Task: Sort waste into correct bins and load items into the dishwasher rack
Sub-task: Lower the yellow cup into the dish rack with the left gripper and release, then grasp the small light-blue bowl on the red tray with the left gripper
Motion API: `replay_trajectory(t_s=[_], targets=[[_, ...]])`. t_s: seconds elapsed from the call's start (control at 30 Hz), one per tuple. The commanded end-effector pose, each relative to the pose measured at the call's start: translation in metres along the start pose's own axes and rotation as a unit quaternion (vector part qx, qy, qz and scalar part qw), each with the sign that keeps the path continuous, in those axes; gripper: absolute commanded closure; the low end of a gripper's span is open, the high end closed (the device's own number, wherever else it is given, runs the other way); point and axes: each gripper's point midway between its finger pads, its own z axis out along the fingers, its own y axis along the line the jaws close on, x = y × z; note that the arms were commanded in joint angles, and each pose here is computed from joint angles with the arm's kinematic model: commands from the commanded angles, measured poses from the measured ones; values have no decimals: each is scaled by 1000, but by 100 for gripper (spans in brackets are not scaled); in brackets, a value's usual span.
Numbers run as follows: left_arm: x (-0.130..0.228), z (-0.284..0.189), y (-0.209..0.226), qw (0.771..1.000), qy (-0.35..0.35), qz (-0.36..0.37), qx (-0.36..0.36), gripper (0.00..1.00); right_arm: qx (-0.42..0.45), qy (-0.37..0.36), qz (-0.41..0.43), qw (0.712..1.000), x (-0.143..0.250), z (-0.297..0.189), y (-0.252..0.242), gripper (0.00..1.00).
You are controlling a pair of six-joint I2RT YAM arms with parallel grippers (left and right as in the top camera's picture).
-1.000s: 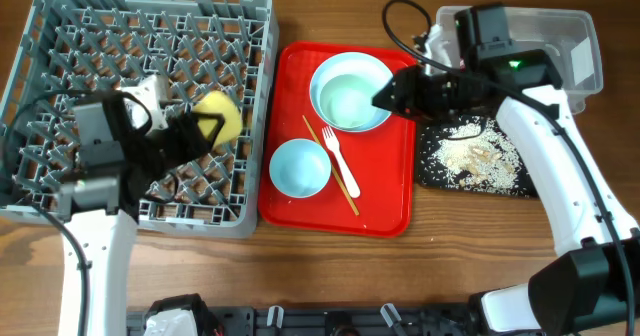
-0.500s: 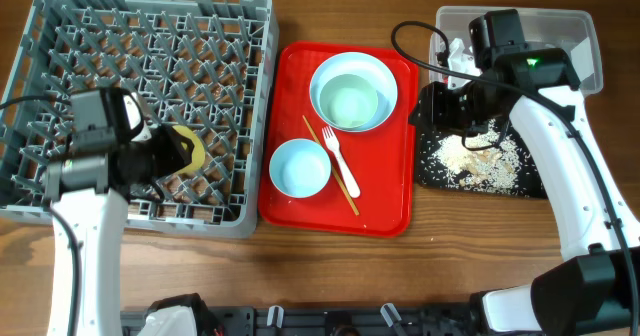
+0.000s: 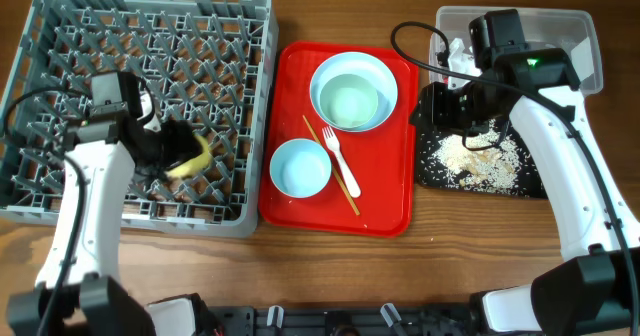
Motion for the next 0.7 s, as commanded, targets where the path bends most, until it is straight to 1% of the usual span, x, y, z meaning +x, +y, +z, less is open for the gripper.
replay_trajectory(t_s=[0.0, 0.2, 0.3, 0.4, 0.43, 0.5, 0.57, 0.63, 0.67], targets=[[-7, 1, 2, 1000, -4, 1, -6, 0, 4, -25, -17, 1000, -6, -15, 3, 48], [-20, -20, -10, 999, -37, 6, 19, 0, 4, -23, -16, 1000, -5, -15, 3, 48], [-21, -30, -20, 998, -46, 10, 45, 0, 5, -21, -15, 1000, -4, -15, 2, 48], [-21, -42, -31, 996, -61, 22, 63, 0, 5, -22, -16, 1000, -5, -15, 2, 45], [-21, -47, -37, 995, -69, 30, 68, 0, 5, -22, -16, 1000, -5, -15, 2, 40], [-19, -54, -51, 992, -84, 53, 79, 0, 5, -24, -17, 1000, -6, -15, 3, 33], [-15, -62, -76, 986, -102, 92, 99, 0, 4, -27, -18, 999, -7, -15, 3, 27], [-8, -64, -102, 978, -113, 131, 118, 0, 4, -29, -21, 999, -8, -15, 2, 5], [-5, -65, -115, 974, -117, 150, 126, 0, 5, -31, -18, 999, -9, -16, 1, 0]])
